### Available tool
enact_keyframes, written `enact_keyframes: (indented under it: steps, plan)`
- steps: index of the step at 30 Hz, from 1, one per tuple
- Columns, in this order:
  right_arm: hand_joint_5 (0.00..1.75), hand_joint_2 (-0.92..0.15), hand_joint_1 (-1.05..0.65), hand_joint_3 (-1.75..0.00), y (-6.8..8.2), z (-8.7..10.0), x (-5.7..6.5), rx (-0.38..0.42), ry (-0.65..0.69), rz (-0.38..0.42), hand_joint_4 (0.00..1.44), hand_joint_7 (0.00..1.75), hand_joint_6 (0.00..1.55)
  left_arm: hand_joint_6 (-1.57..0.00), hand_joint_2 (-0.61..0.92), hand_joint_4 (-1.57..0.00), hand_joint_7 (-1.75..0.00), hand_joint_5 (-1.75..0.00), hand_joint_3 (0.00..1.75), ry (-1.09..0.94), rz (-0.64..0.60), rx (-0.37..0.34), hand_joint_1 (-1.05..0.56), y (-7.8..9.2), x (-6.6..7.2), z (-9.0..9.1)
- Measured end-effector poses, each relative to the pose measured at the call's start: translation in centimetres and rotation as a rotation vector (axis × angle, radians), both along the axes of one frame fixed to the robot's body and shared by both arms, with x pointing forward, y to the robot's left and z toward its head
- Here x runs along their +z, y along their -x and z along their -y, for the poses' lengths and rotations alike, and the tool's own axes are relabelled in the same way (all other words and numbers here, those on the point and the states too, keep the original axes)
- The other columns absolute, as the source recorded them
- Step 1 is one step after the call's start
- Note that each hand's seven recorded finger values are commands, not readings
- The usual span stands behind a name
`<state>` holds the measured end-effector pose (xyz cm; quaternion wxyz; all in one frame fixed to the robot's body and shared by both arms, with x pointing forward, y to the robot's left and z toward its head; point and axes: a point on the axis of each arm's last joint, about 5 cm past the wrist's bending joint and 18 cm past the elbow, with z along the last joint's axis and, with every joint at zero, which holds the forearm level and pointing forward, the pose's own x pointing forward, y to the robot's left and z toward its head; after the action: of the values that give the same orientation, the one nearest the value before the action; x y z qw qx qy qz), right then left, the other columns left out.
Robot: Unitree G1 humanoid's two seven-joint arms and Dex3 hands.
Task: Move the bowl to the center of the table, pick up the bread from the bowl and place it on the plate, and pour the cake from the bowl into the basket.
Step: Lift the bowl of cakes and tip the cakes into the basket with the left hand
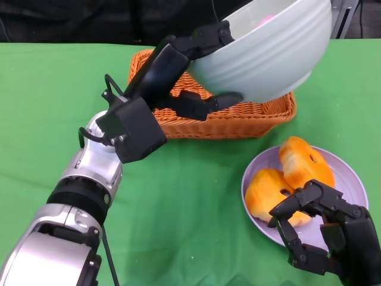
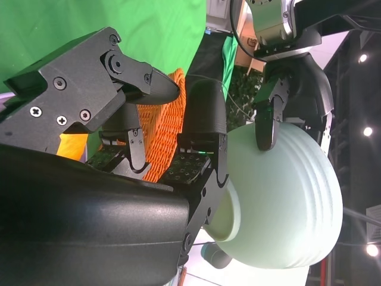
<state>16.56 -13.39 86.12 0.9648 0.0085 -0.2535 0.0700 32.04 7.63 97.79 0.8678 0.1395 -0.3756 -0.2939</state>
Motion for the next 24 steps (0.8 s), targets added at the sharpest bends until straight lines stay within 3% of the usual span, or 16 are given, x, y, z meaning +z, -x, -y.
enact_keyframes:
  steps: [12,24]
  plan:
    - [1.32,-0.46,-0.13,-1.01,0.02,0.0,-0.16,0.013,-0.01,-0.005,0.79,1.14,0.74,-0.62,0.79,-0.7,-1.44,-1.75,0.79,0.001,-0.064,0.022,-0.19,-0.24,-0.25,-0.01]
    - [1.32,-0.46,-0.14,-1.02,0.09,-0.26,-0.47,0.016,-0.018,-0.007,0.8,1.15,0.74,-0.66,0.84,-0.74,-1.43,-1.75,0.7,0.076,-0.197,0.024,-0.19,-1.0,0.34,0.44]
